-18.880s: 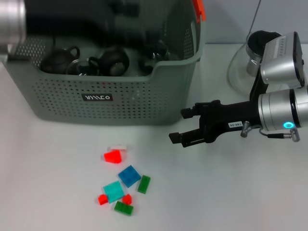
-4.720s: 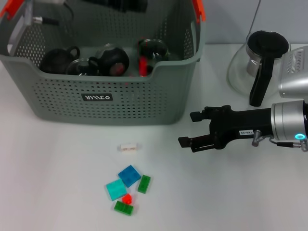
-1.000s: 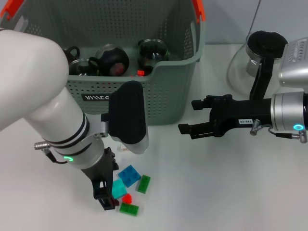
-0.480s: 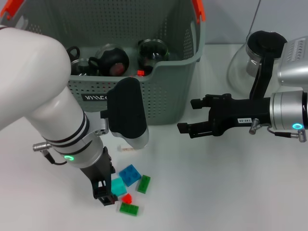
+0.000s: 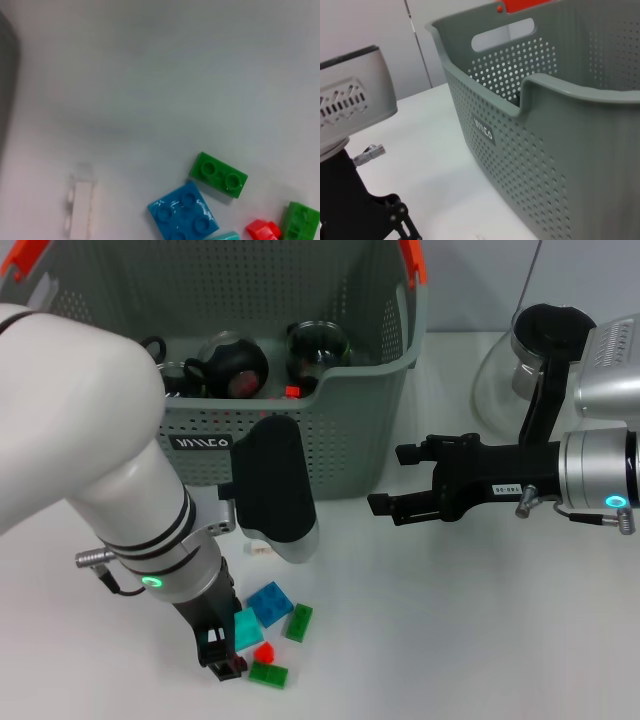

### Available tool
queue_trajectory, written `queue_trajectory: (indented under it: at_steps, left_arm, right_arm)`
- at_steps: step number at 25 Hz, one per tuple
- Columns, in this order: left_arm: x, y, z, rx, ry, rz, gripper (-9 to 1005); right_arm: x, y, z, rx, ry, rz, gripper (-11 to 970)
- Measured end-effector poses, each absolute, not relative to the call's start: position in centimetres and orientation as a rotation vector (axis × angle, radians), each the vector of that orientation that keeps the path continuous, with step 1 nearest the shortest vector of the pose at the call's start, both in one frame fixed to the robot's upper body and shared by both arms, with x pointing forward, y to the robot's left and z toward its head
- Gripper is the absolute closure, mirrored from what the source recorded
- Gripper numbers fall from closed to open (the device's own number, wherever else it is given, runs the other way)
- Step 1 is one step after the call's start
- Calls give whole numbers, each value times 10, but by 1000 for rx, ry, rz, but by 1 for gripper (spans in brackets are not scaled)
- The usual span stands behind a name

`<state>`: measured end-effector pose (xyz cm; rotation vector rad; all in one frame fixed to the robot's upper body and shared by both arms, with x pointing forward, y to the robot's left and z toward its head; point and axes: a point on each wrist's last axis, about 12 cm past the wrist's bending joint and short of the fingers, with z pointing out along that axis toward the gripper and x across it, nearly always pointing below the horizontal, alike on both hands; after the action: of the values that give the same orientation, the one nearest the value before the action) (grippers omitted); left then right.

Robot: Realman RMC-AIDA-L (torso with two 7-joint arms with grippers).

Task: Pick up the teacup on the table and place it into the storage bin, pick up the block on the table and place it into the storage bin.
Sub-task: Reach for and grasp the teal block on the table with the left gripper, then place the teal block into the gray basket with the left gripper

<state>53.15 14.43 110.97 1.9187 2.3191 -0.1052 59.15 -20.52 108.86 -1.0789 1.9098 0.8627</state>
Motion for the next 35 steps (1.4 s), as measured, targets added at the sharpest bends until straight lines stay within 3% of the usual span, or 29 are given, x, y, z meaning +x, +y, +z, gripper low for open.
queue_trajectory:
  at_steps: [13, 19, 22, 28, 31, 35]
  left_arm:
    - [535, 144, 1112, 1855, 2353, -97, 470]
    - [534, 144, 1124, 1815, 2344, -99, 595]
    - [533, 151, 1135, 1732, 2374, -136, 590]
    - [529, 170, 1170, 1438, 2373, -377, 579]
    - [531, 189, 1197, 1228, 2263, -629, 574]
    - [541, 213, 1227, 1069, 2093, -741, 567]
  right_arm:
    - [592, -204, 1089, -1081, 1906, 861, 13]
    - [593, -205, 1090, -1081, 1906, 859, 13]
    - [593, -206, 1090, -1080, 1906, 859, 14]
    - [593, -207, 1091, -1084, 1904, 862, 14]
    - [592, -207, 1090, -1090, 1907, 862, 14]
    - [592, -207, 1091, -1096, 1912, 869, 14]
